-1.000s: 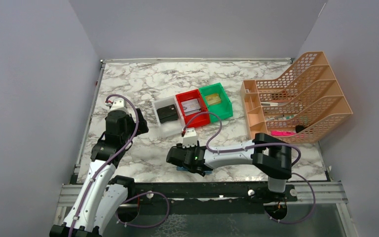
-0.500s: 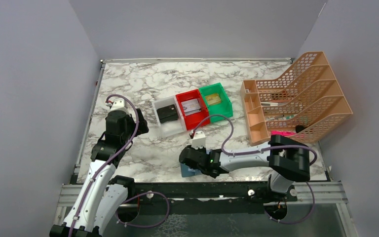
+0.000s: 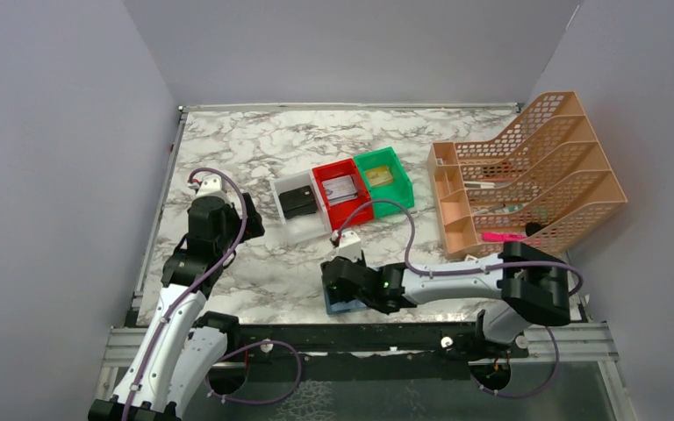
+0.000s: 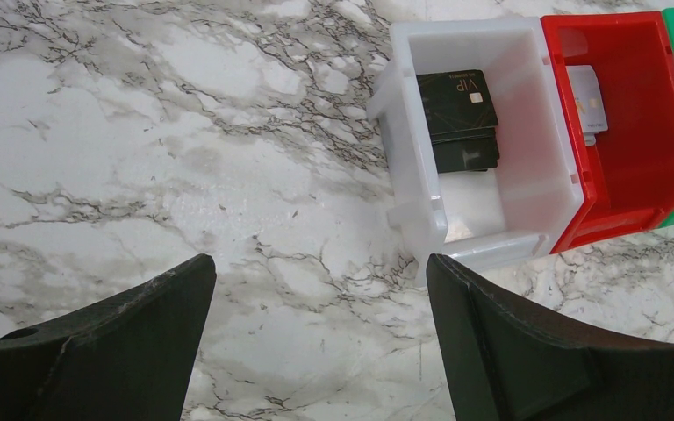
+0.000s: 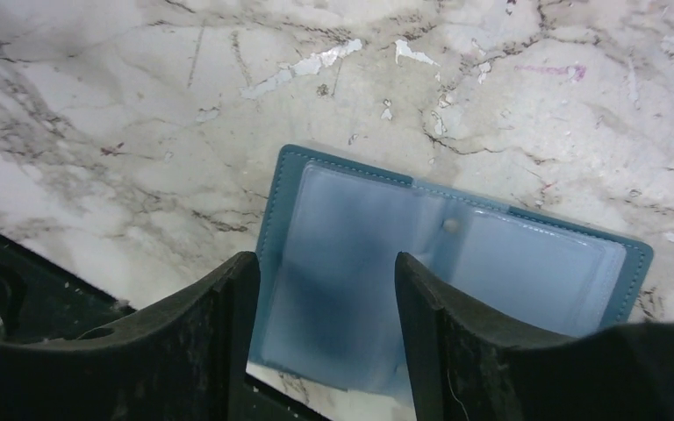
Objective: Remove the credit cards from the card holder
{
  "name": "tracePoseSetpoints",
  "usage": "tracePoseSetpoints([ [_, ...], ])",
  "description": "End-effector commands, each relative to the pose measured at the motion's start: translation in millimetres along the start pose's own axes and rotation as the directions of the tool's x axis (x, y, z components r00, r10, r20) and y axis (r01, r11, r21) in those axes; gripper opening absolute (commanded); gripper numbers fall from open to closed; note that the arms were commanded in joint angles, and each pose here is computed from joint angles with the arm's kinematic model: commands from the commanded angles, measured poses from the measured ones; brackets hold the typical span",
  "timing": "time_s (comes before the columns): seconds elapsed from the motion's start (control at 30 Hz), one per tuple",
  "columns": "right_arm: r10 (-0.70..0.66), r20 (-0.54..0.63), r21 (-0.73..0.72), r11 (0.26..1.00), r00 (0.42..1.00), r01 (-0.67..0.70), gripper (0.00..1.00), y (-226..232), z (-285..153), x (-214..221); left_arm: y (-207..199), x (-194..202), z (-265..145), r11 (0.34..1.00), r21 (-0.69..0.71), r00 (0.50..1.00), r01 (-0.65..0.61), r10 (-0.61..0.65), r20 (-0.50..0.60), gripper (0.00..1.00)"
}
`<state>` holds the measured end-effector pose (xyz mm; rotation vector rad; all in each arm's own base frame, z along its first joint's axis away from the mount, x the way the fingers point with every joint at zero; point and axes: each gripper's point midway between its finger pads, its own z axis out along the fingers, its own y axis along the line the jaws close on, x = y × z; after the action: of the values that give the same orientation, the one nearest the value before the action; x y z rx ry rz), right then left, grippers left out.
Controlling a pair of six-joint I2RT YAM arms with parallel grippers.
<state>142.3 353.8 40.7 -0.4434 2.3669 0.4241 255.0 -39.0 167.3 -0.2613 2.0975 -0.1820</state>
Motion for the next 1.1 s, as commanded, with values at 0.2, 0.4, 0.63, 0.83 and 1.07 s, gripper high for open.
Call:
tracePoseSetpoints([
  [0.2, -0.003, 0.105, 0.044, 0.999, 0.994, -0.002, 0.68, -29, -33, -22, -4, -2, 1, 1.000, 0.030, 1.000, -0.004, 0.003, 0.016, 0.93],
  [0.4, -0.010, 0.062, 0.118, 0.993, 0.998, 0.003, 0.69, -43, -27, -8, -4, -1, 2, 1.000, 0.028, 1.000, -0.004, 0.004, 0.012, 0.93],
  [0.63, -0.003, 0.053, 0.155, 0.988, 0.999, -0.005, 0.69, -50, -25, -5, -4, -1, 2, 1.000, 0.026, 1.000, -0.003, 0.003, 0.012, 0.93],
  [0.83, 0.022, 0.035, 0.198, 0.980, 0.999, -0.028, 0.73, -64, -24, -1, -4, -1, 2, 1.000, 0.026, 1.000, -0.003, 0.003, 0.011, 0.93],
  [1.07, 0.066, -0.016, 0.212, 0.975, 0.998, -0.061, 0.76, -76, -16, 11, -4, -1, 2, 1.000, 0.025, 1.000, -0.003, 0.003, 0.009, 0.93],
])
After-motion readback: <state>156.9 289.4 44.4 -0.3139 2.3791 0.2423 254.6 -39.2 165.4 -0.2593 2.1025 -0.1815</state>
